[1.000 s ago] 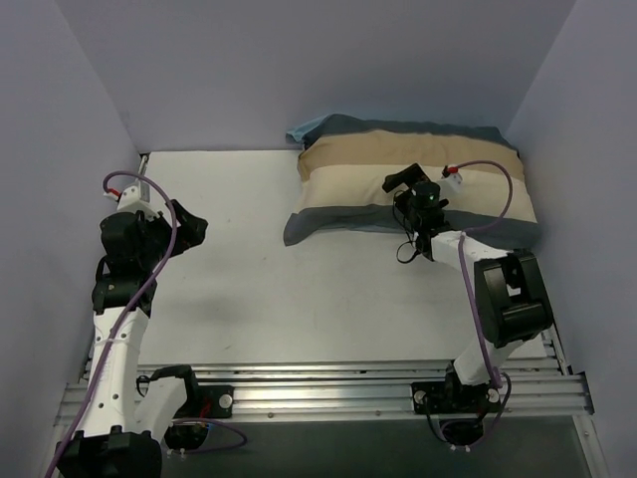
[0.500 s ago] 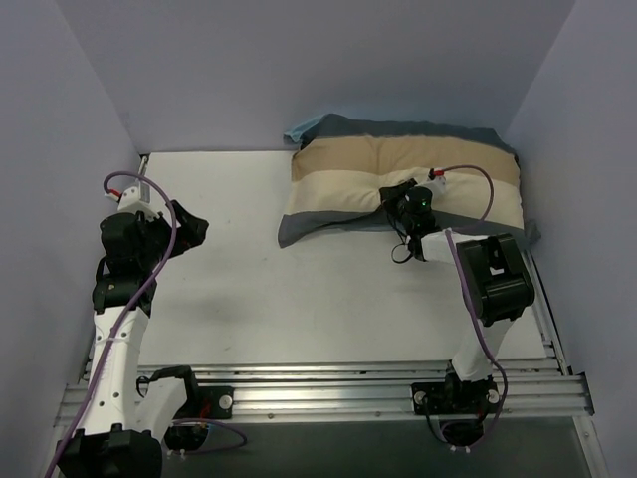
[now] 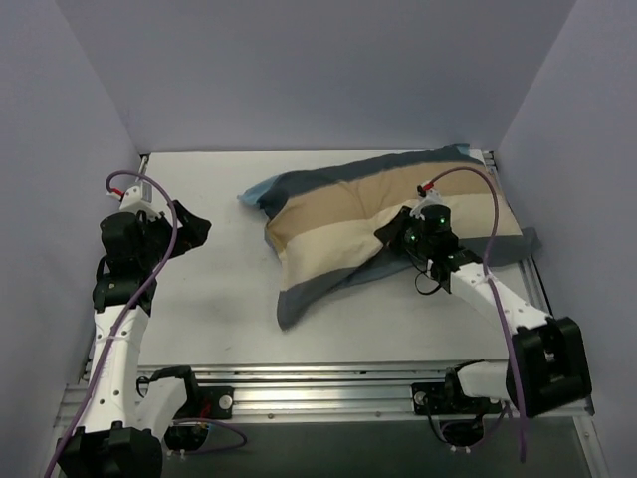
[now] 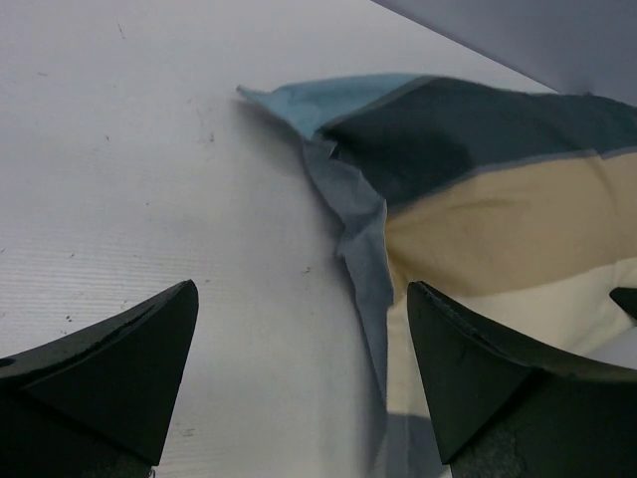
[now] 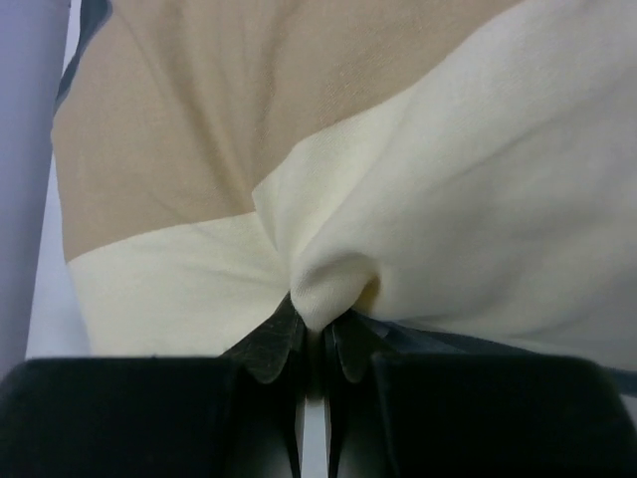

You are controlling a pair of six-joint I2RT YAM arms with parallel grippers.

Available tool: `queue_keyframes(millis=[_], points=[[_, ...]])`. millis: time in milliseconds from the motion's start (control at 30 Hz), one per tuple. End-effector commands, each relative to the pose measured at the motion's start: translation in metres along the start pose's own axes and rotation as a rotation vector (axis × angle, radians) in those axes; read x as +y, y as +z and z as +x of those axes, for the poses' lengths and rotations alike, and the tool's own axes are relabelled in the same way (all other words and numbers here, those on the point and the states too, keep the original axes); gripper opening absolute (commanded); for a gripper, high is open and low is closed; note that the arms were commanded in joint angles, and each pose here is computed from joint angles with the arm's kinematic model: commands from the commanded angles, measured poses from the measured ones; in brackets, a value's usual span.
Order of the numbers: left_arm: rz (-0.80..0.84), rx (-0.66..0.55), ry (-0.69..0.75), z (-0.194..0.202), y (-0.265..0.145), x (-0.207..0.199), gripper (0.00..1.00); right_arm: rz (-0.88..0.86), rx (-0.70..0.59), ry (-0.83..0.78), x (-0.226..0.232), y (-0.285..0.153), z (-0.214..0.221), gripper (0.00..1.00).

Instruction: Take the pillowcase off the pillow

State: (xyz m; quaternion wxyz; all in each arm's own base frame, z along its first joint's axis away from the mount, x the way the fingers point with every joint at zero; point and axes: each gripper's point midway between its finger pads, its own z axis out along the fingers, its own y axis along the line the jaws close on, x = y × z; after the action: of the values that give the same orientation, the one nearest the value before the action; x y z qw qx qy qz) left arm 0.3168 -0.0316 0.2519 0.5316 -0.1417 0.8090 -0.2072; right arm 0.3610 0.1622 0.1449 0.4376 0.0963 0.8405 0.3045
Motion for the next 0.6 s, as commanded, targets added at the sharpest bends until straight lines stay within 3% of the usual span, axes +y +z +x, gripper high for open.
queue_keyframes(millis=[0,33,67,167,200,233,267,400,567], points=[[0.066,-0.037,0.029,-0.013,0.0,-0.013,0.94,0.134,0.084,-0.12,-0.017,-0.052,0.014,0.0],[0.077,-0.036,0.031,-0.013,0.0,-0.015,0.95,0.17,0.077,-0.121,-0.02,-0.062,0.011,0.02],[0.095,-0.039,0.038,-0.013,0.0,-0.02,0.95,0.177,0.03,-0.124,-0.017,-0.075,0.001,0.14],[0.136,-0.005,0.078,-0.004,0.001,-0.038,0.95,0.227,-0.033,-0.114,-0.018,-0.099,-0.012,0.36],[0.134,0.017,0.093,0.0,0.005,-0.04,0.94,0.247,-0.042,-0.104,-0.02,-0.104,-0.014,0.5],[0.152,0.027,0.114,0.001,0.005,-0.054,0.95,0.279,-0.071,-0.087,-0.024,-0.109,-0.019,0.56],[0.161,0.06,0.125,0.008,0.007,-0.061,0.94,0.287,-0.099,-0.08,-0.023,-0.115,-0.025,0.69],[0.24,0.177,0.142,0.042,0.024,-0.111,0.97,0.375,-0.151,-0.033,-0.041,-0.118,-0.033,0.85],[0.24,0.221,0.226,0.074,0.059,-0.155,0.98,0.344,-0.115,0.028,-0.05,-0.094,-0.016,0.9]])
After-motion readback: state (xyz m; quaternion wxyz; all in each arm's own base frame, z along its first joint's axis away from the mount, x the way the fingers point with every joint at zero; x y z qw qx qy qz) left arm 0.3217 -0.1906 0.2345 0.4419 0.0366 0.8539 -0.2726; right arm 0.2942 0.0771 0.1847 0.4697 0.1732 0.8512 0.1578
